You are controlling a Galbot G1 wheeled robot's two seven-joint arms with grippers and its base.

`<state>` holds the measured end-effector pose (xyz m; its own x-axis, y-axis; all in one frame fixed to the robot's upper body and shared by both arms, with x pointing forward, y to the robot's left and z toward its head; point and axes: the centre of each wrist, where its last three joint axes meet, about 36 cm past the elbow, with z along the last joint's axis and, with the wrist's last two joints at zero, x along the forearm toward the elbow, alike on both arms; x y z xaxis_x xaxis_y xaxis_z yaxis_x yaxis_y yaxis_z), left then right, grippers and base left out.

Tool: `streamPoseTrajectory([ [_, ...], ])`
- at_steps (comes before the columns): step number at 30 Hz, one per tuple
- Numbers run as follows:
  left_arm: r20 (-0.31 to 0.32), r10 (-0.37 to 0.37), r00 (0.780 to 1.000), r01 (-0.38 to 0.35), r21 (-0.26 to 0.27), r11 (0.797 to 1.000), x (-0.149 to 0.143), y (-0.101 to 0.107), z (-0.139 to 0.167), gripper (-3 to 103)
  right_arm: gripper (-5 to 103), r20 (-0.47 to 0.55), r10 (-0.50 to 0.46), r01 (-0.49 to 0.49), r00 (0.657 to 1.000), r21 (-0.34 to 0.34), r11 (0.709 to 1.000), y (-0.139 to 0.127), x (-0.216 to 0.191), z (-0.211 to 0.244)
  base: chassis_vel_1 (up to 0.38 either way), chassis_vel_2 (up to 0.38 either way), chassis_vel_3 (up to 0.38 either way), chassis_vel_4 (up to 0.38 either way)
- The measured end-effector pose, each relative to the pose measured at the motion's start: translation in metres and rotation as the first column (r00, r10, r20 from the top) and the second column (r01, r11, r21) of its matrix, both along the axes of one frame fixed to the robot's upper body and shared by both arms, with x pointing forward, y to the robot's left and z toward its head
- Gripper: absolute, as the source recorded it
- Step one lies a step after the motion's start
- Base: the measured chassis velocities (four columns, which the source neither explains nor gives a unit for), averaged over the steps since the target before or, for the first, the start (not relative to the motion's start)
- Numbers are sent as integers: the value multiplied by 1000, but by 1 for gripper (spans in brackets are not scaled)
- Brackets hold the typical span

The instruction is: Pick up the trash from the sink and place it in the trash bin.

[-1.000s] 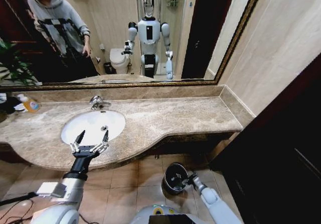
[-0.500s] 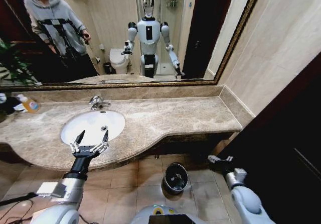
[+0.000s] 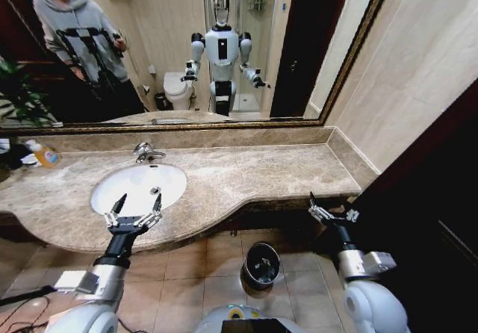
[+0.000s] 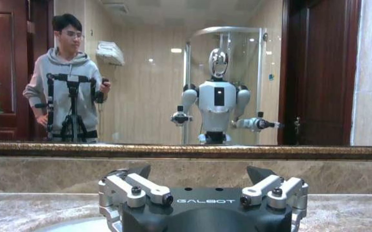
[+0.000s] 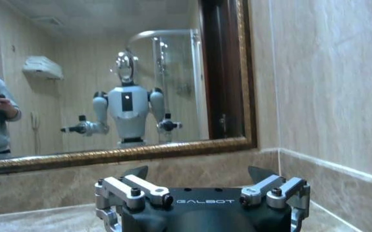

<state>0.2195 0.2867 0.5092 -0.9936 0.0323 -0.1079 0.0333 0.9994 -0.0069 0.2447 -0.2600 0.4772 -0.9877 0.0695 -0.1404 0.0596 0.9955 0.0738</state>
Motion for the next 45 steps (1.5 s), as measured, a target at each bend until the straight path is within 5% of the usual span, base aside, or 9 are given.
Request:
streamPoseTrajectory([
  [6, 0, 0, 1000, 0, 0, 1000, 0, 0, 0, 100, 100, 15, 26, -26, 1000, -29, 999, 10, 1, -6, 0, 0, 0, 0],
  [9, 0, 0, 1000, 0, 0, 1000, 0, 0, 0, 100, 100, 18, 50, -47, 999, -127, 991, 10, 5, -27, 0, 0, 0, 0],
  [14, 0, 0, 1000, 0, 0, 1000, 0, 0, 0, 100, 100, 2, 80, -79, 997, -155, 985, 14, 8, -40, 0, 0, 0, 0],
  [45, 0, 0, 1000, 0, 0, 1000, 0, 0, 0, 100, 100, -14, 130, -131, 991, -137, 982, 28, 8, -46, 0, 0, 0, 0],
])
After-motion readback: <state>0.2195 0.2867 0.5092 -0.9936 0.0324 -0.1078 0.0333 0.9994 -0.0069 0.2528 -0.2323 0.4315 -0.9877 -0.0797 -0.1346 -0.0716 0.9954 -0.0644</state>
